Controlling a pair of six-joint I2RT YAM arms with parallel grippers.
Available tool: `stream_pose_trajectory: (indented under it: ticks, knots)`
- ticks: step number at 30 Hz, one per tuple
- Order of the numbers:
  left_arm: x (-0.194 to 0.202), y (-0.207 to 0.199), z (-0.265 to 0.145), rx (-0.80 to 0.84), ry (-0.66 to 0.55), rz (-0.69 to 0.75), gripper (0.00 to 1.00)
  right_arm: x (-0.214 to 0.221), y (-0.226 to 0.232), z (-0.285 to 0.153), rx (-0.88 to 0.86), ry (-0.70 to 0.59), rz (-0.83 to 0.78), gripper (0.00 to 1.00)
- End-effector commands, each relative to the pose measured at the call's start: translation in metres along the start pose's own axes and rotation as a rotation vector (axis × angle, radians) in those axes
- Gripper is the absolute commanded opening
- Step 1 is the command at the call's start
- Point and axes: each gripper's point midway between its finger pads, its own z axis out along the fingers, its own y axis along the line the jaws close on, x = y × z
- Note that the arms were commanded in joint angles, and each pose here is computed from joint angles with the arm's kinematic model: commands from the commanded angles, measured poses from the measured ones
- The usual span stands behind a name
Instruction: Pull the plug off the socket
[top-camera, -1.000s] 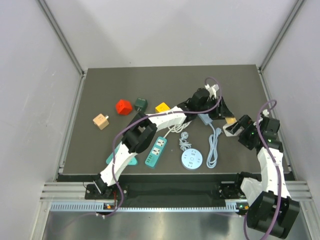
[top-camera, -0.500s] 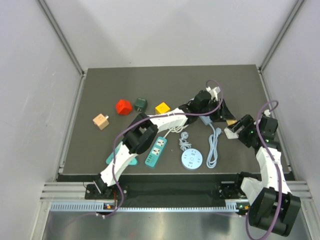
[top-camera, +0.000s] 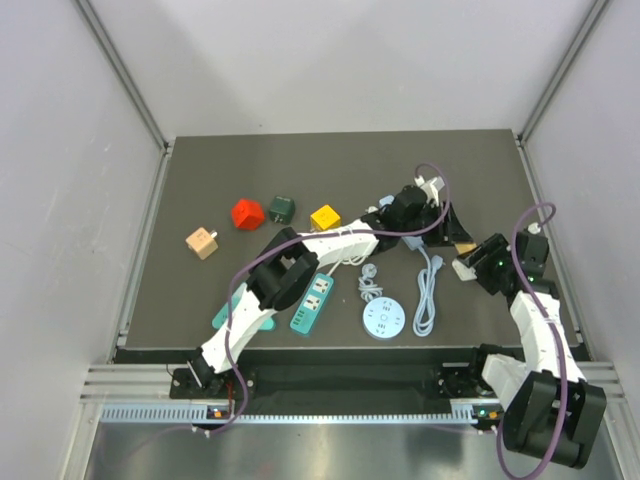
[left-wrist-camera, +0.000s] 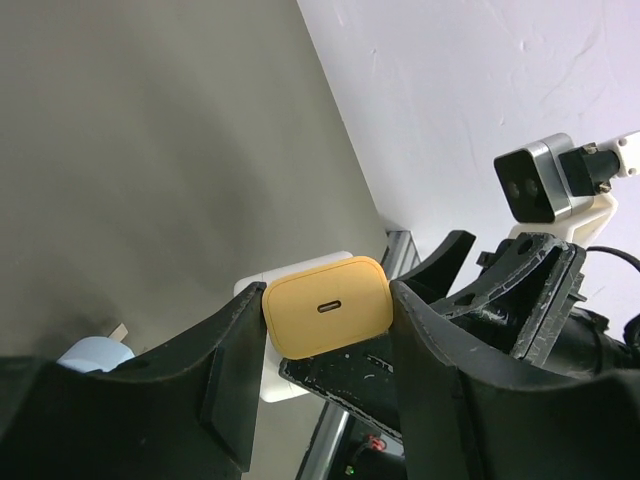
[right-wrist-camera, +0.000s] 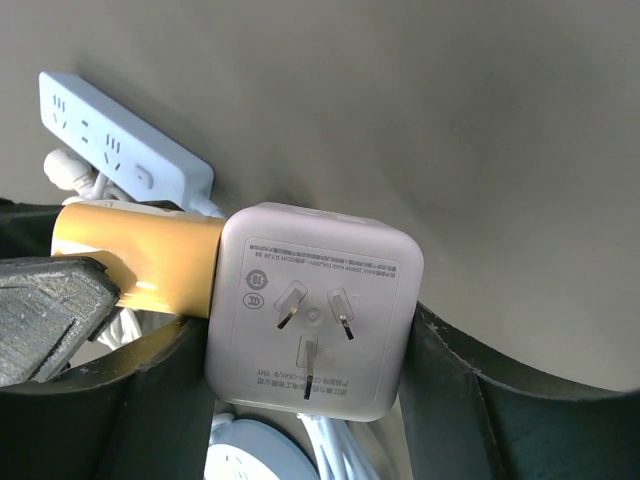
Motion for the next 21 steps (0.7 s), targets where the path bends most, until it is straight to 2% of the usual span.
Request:
stream_pose_trajectory:
  ticks: [1, 6, 9, 14, 21]
  knots:
    - [-0.042, -0.058, -0.018, 0.116, -0.124, 0.133, 0.00, -0.010, -0.046, -0.003, 0.250, -0.092, 0.089, 0.00]
    - [-0.052, -0.059, -0.034, 0.122, -0.195, 0.163, 0.00, -0.007, -0.060, -0.006, 0.321, -0.109, 0.144, 0.00]
    - [-0.070, -0.056, -0.046, 0.146, -0.228, 0.106, 0.00, -0.011, -0.065, -0.009, 0.321, -0.144, 0.170, 0.00]
    - [-0.096, -0.045, -0.057, 0.165, -0.236, 0.017, 0.00, -0.012, -0.080, -0.011, 0.340, -0.129, 0.153, 0.00]
    - [-0.098, -0.039, -0.046, 0.086, -0.200, 0.087, 0.00, -0.015, -0.078, -0.014, 0.324, -0.105, 0.032, 0.00]
